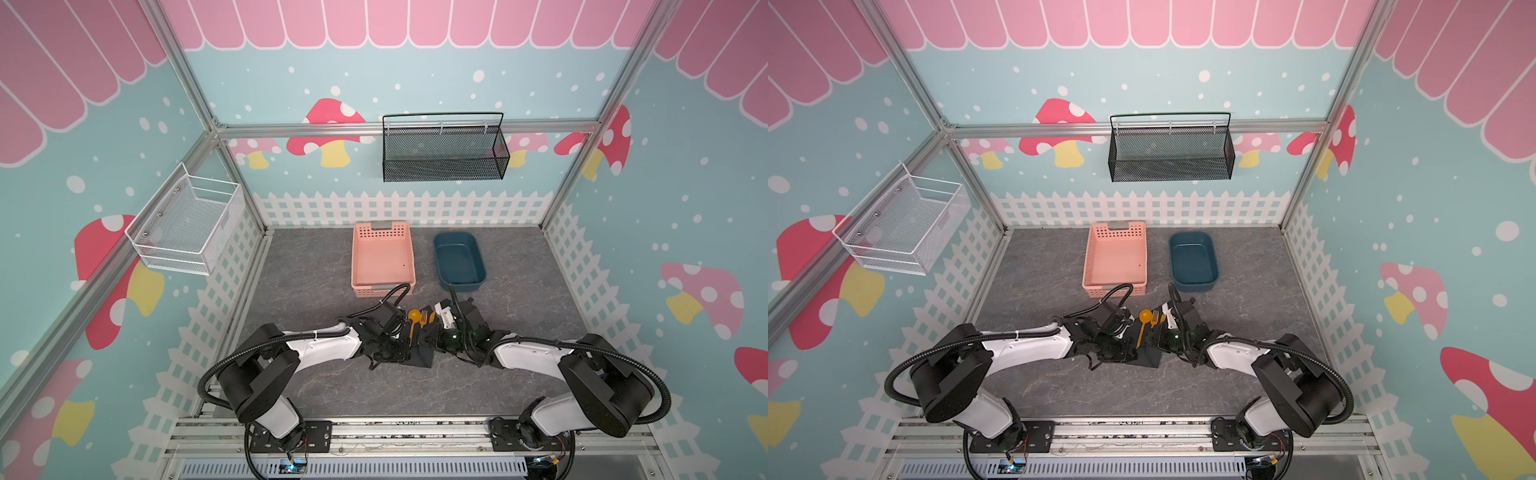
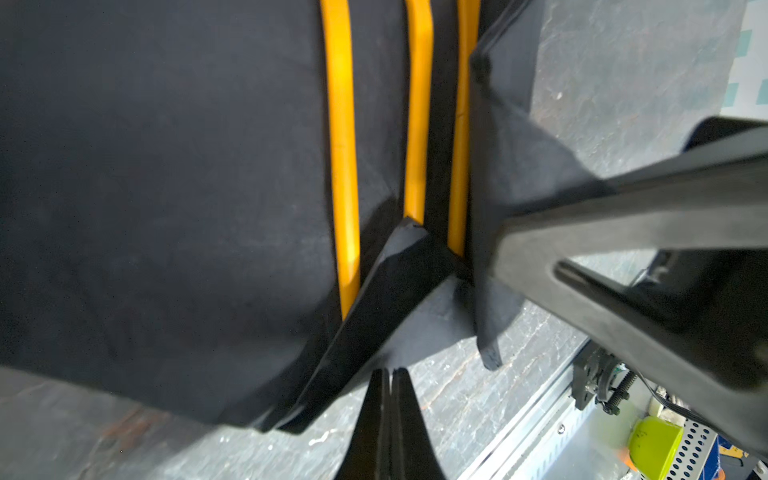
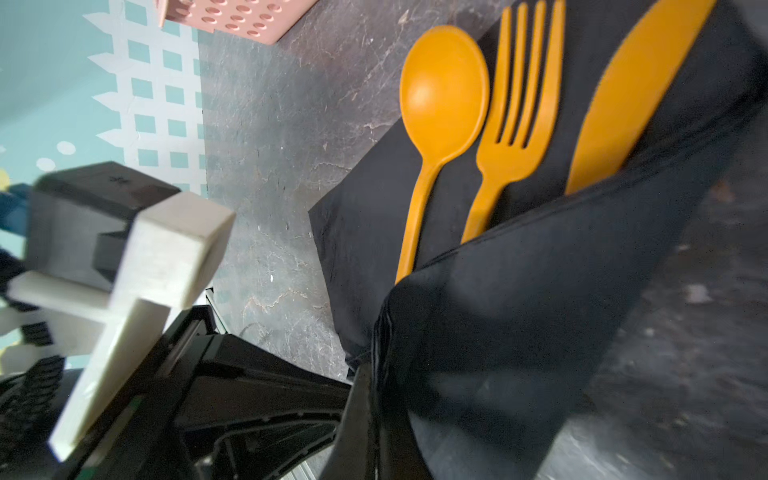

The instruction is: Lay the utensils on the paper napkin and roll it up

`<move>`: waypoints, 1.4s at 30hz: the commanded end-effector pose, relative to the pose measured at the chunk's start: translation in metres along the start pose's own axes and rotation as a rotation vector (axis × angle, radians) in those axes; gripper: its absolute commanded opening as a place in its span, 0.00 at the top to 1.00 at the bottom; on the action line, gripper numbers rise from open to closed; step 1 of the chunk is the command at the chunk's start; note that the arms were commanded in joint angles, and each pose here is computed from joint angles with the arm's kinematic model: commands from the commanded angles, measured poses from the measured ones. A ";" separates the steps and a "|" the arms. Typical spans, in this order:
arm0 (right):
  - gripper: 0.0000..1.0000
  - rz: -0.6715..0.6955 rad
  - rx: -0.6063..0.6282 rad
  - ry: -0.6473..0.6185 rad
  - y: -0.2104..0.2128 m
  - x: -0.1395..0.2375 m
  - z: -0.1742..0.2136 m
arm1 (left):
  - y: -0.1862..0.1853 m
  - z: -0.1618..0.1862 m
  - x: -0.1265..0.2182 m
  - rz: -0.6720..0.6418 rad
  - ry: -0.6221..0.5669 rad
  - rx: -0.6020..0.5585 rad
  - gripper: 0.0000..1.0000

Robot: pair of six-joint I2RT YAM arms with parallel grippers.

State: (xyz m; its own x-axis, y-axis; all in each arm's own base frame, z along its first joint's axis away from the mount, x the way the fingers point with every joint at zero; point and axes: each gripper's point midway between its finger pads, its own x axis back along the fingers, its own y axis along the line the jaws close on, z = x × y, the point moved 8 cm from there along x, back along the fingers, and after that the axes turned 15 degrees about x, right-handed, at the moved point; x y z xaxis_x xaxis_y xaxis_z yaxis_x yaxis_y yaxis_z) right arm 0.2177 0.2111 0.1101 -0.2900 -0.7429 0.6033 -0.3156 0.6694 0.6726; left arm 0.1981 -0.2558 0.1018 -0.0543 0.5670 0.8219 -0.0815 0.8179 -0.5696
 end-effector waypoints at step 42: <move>0.99 -0.076 -0.004 0.042 -0.004 -0.040 -0.002 | 0.008 -0.003 -0.022 0.002 0.024 0.021 0.96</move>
State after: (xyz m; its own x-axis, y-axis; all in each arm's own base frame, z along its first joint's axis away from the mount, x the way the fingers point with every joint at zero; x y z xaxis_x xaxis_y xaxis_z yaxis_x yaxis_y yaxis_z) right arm 0.2304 0.2331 0.0826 -0.2154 -0.7705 0.6000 -0.3200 0.6362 0.7021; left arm 0.2027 -0.2627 0.0866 -0.0420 0.5768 0.8158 -0.0815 0.8118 -0.5782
